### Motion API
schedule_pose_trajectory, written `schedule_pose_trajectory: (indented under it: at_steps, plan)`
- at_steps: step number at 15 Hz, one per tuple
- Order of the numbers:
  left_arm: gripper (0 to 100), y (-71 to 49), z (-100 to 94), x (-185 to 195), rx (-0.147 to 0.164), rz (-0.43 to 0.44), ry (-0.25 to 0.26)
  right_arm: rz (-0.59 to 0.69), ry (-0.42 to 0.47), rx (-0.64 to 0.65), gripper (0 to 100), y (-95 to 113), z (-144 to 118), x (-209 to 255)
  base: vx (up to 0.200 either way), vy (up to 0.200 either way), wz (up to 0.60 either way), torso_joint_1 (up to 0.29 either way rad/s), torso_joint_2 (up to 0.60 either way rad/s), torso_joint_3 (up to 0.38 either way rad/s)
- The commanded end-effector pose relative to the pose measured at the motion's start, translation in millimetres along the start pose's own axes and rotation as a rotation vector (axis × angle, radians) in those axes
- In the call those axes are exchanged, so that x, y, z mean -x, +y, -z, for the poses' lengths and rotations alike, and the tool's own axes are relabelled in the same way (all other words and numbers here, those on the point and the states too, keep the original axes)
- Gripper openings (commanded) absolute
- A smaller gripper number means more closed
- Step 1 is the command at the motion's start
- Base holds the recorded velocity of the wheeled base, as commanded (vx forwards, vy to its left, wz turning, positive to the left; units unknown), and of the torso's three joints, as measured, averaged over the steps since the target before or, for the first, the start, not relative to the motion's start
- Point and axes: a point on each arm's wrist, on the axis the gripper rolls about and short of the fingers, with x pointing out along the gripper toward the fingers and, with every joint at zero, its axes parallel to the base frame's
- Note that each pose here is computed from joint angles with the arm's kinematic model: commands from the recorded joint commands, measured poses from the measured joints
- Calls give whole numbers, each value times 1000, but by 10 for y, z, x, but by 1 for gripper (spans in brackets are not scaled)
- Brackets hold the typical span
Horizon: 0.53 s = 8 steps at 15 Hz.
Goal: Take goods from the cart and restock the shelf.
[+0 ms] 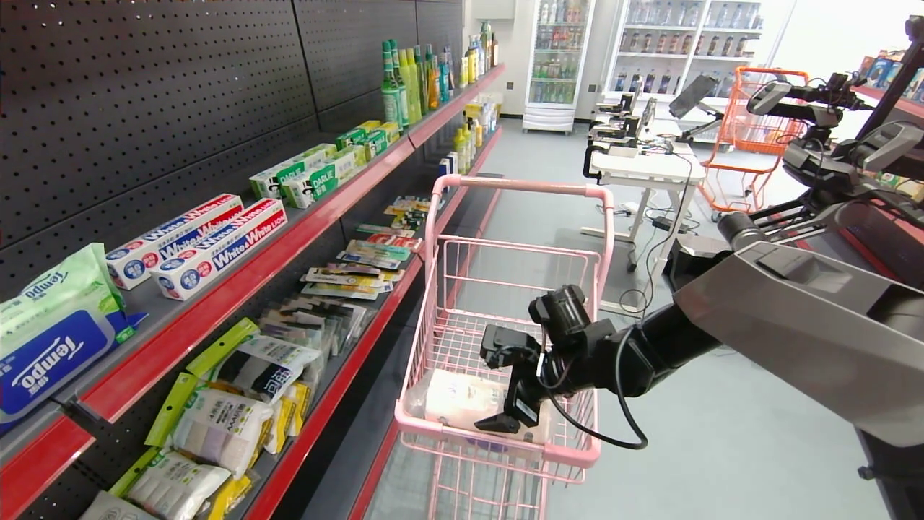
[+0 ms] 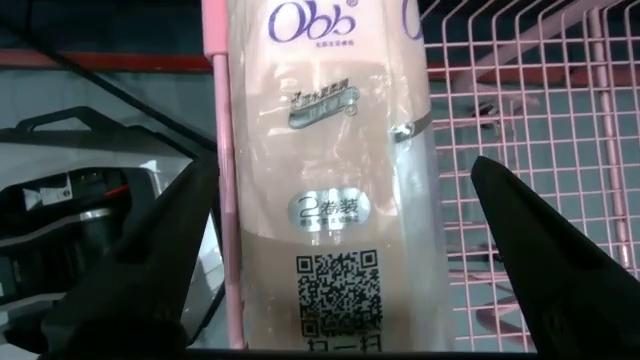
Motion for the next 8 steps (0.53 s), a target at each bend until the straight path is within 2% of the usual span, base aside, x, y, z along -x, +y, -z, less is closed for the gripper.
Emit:
schedule_pose_trajectory:
  at_steps: [1,8]
  plan:
    - [100,0,-1,-1,0,0,1,-18,20,-11,100,40,78,-32,0,0,0,0,0,0]
    - [100,0,-1,-1,0,0,1,-19,21,-14,100,9,107,-79,0,0,0,0,0,0]
